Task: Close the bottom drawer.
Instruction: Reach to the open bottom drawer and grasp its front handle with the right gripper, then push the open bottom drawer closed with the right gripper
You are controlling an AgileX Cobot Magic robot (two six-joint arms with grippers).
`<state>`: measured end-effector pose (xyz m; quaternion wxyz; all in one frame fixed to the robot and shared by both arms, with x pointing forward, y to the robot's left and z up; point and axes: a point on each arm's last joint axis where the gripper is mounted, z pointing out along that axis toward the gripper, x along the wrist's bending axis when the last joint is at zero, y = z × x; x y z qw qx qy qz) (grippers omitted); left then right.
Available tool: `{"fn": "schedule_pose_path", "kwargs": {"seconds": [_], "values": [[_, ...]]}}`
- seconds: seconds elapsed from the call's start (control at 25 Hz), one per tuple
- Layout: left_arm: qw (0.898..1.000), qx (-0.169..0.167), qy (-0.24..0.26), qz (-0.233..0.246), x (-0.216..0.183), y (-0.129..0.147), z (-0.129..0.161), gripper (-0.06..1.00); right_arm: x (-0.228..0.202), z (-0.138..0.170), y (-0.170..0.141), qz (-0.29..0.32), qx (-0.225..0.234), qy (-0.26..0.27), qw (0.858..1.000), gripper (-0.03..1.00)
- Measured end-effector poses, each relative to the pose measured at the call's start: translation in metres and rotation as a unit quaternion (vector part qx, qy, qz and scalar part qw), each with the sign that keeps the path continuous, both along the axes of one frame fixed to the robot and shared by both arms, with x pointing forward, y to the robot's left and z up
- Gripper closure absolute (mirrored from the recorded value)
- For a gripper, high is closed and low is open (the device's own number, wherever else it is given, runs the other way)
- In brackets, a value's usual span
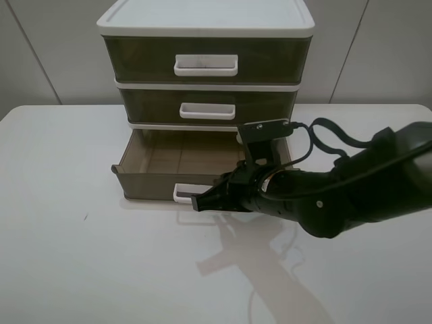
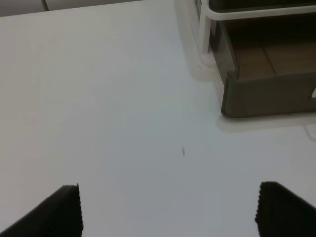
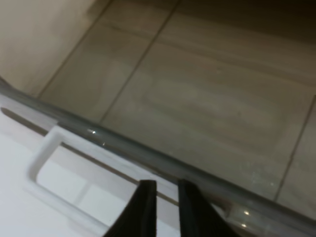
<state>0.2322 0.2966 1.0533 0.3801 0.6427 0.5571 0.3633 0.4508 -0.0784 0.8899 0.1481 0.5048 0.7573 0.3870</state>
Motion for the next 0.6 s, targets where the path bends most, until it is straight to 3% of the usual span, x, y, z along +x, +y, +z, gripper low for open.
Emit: {"fn": "schedule_pose_path", "kwargs": {"seconds": [0.6], "values": [[1.000,0.000,0.000,0.000,0.0000,0.0000,0.0000,0.23,0.0076,-0.0054,0.0015,-0.014,0.009,-0.041,0.999,0.95]]}}
